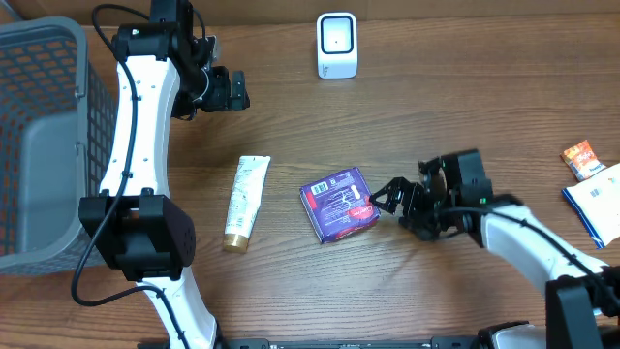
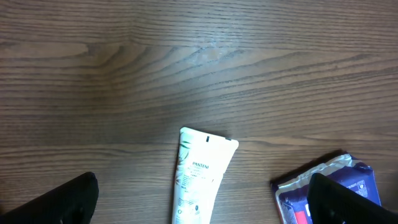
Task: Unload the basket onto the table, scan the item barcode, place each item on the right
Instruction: 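Close the right gripper on the purple box's edge and tilt it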
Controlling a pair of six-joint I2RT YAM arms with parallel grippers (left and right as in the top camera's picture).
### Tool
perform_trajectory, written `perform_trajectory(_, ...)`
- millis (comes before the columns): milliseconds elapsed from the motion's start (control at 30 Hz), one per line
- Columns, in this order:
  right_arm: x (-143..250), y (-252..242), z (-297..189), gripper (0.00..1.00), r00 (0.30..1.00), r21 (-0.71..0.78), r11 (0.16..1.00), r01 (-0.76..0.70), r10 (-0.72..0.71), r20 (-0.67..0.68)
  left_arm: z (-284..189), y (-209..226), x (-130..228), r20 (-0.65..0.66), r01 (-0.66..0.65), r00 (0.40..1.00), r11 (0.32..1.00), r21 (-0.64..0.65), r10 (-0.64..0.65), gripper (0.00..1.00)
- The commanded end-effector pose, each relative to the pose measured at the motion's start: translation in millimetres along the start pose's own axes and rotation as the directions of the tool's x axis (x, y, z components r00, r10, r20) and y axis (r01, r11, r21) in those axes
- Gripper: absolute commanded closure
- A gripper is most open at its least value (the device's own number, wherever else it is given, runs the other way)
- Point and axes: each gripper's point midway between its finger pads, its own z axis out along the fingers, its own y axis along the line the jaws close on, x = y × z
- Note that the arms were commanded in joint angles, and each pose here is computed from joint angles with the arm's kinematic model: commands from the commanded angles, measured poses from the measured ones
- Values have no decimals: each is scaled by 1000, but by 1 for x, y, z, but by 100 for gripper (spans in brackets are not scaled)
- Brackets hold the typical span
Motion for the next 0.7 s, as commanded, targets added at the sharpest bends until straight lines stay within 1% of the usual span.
perform_trajectory(0,17,-11,7,0,973,-55,972,-229,227,-40,-10,0,-4,31,-23,999,1000,-1,23,0)
perform_trajectory(167,23,-24,14,0,948,-141,938,-316,320,6,-10,0,-4,31,-23,999,1000,-1,23,0)
perform_trajectory(333,14,-22,16,0,929,-228,922,-312,346,130,-10,0,-4,31,-23,999,1000,-1,23,0)
perform_trajectory(667,19,-11,30,0,929,-205,943,-262,304,212,-10,0,-4,31,-23,999,1000,-1,23,0)
